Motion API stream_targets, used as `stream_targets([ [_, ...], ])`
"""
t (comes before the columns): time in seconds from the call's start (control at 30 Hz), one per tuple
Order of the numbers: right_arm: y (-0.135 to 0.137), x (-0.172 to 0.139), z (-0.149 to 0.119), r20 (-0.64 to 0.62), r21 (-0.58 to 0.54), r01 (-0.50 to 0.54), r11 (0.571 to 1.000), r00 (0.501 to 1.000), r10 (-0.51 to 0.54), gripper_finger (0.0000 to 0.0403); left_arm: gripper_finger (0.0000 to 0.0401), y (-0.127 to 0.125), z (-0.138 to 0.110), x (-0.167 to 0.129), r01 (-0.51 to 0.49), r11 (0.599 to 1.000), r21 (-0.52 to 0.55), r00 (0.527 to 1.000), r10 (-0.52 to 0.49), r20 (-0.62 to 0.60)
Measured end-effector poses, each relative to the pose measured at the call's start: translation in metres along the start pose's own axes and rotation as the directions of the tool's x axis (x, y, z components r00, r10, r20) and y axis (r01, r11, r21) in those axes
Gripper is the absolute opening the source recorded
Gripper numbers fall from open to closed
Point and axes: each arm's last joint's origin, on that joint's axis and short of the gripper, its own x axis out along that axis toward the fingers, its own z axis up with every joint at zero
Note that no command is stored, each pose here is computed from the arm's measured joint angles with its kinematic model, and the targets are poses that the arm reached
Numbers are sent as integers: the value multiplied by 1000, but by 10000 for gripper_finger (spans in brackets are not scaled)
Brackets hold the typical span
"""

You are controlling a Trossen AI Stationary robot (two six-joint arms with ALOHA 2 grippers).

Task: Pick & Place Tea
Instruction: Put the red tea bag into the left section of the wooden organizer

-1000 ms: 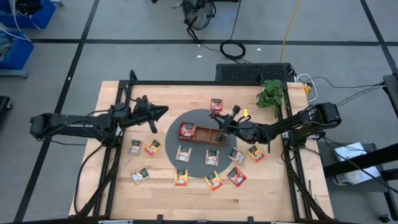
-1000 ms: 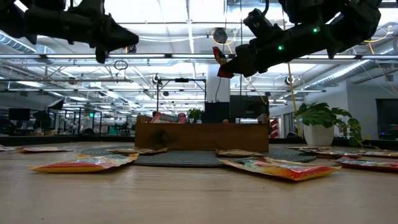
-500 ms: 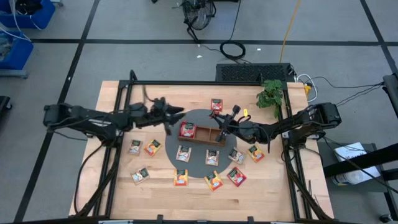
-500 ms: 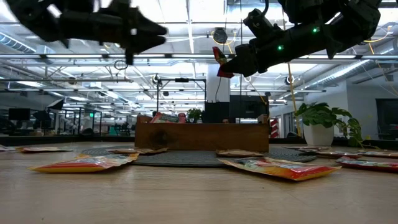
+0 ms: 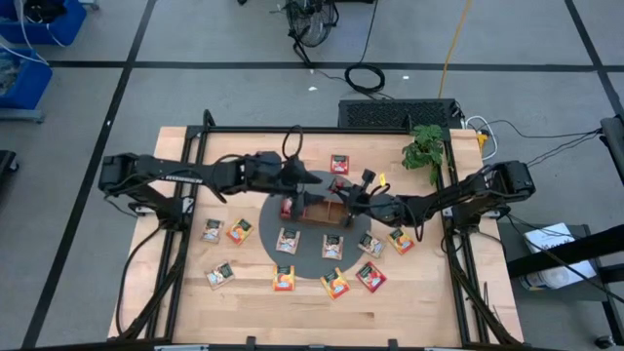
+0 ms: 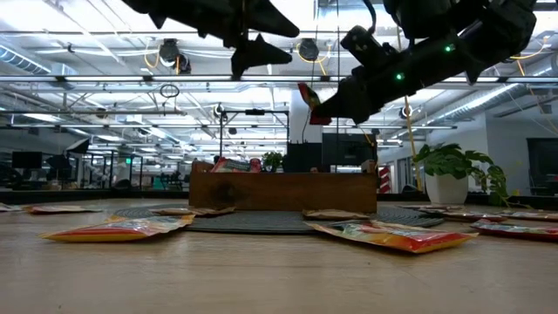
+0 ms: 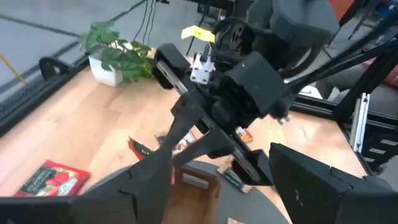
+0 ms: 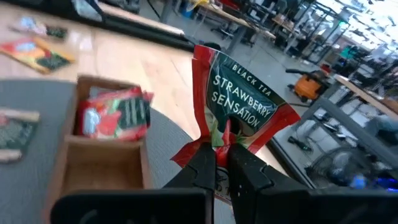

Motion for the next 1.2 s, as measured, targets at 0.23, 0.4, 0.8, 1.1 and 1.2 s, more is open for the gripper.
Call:
stream_targets([
  [0.23,6,-5,3,22,-61,-15,998,1000,16,11,248,7,7,-1,44,972,-232,998,-52,-26],
  [0.4,7,-6,4,26,-73,-20,997,999,22,11,244,22,3,9,63,918,-392,987,-114,-109],
  [0.8,9,-7,4,25,-77,-25,997,999,27,11,243,43,14,48,-72,891,-448,934,-97,-343],
  [1.1,9,-7,3,15,-88,-28,996,999,29,11,243,43,15,62,-100,906,-412,904,-90,-418],
  [1.2,9,-7,2,10,-87,-29,996,999,30,11,243,43,18,60,-92,911,-402,908,-88,-410],
])
